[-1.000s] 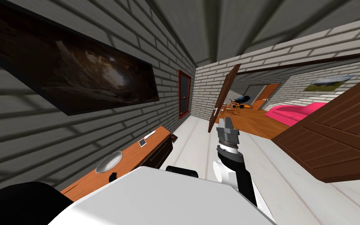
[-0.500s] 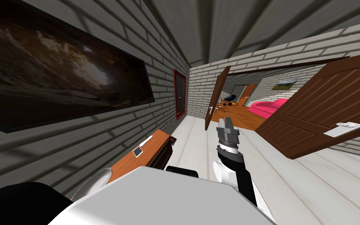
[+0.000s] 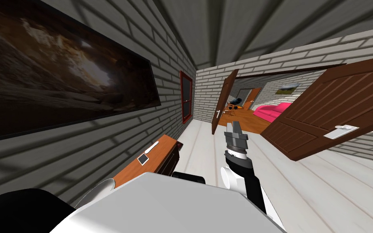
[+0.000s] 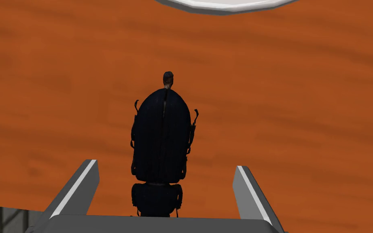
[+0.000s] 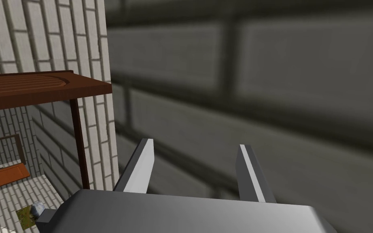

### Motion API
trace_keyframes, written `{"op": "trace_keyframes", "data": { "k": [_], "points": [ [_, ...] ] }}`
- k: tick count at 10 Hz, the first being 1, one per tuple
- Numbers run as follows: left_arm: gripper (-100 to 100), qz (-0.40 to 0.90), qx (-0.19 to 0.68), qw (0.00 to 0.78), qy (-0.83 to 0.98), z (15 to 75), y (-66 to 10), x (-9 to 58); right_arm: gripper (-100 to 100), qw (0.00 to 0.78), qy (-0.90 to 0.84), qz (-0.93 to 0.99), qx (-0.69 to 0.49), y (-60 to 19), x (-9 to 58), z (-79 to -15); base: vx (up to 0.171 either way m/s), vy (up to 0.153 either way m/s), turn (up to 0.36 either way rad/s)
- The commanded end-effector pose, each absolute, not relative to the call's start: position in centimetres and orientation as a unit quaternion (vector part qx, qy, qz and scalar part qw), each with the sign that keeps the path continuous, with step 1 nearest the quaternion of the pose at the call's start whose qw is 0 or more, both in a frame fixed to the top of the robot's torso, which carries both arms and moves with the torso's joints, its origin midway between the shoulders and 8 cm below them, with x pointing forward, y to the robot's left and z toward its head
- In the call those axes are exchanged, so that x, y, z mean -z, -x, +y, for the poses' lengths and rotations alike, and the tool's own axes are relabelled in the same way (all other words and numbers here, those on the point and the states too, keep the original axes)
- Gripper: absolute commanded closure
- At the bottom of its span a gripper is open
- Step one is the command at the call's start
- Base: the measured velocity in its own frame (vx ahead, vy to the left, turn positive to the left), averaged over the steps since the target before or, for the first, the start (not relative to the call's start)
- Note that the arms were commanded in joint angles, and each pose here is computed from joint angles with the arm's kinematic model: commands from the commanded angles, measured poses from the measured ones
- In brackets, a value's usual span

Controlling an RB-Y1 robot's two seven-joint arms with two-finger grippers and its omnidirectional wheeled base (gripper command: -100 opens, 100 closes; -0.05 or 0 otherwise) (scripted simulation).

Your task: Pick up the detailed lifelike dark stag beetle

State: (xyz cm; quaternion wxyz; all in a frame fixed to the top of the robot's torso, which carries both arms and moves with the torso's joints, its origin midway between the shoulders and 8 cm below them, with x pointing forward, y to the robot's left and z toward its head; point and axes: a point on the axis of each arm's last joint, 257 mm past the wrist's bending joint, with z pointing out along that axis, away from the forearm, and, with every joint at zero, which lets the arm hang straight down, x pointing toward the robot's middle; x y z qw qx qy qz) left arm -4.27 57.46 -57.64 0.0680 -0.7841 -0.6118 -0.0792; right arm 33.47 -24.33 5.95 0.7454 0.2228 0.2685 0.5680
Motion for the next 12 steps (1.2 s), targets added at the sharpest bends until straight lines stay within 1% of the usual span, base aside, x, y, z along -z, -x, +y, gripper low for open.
{"op": "trace_keyframes", "data": {
  "k": [1, 2, 6, 7, 11, 12],
  "points": [
    [0, -0.612, 0.079, 0.068, 0.784, 57.5, 4.3, 57.6, 0, 0.745, -0.223, 0.269, -0.568, -33.5, -5.9, -24.3, 0.001, 0.014, 0.005],
    [-100, -0.615, 0.08, 0.069, 0.781, 56.6, 4.8, 58.6, 0, 0.745, -0.223, 0.268, -0.568, -33.5, -5.9, -24.3, 0.002, 0.036, -0.065],
    [-100, -0.615, 0.079, 0.07, 0.782, 55.5, 5.4, 59.6, 0, 0.745, -0.223, 0.269, -0.568, -33.5, -5.9, -24.3, 0.008, 0.059, -0.039],
    [100, -0.617, 0.08, 0.069, 0.78, 55.4, 5.4, 59.7, 0, 0.745, -0.223, 0.268, -0.568, -33.5, -5.9, -24.3, 0.0, 0.006, 0.005],
    [100, -0.617, 0.079, 0.07, 0.78, 55.4, 5.4, 59.7, 0, 0.745, -0.223, 0.268, -0.568, -33.5, -6.0, -24.3, 0.0, 0.0, 0.0],
    [0, -0.617, 0.079, 0.07, 0.78, 55.4, 5.5, 59.7, 0, 0.745, -0.223, 0.268, -0.568, -33.5, -6.0, -24.3, 0.0, 0.0, 0.0]
  ]
}}
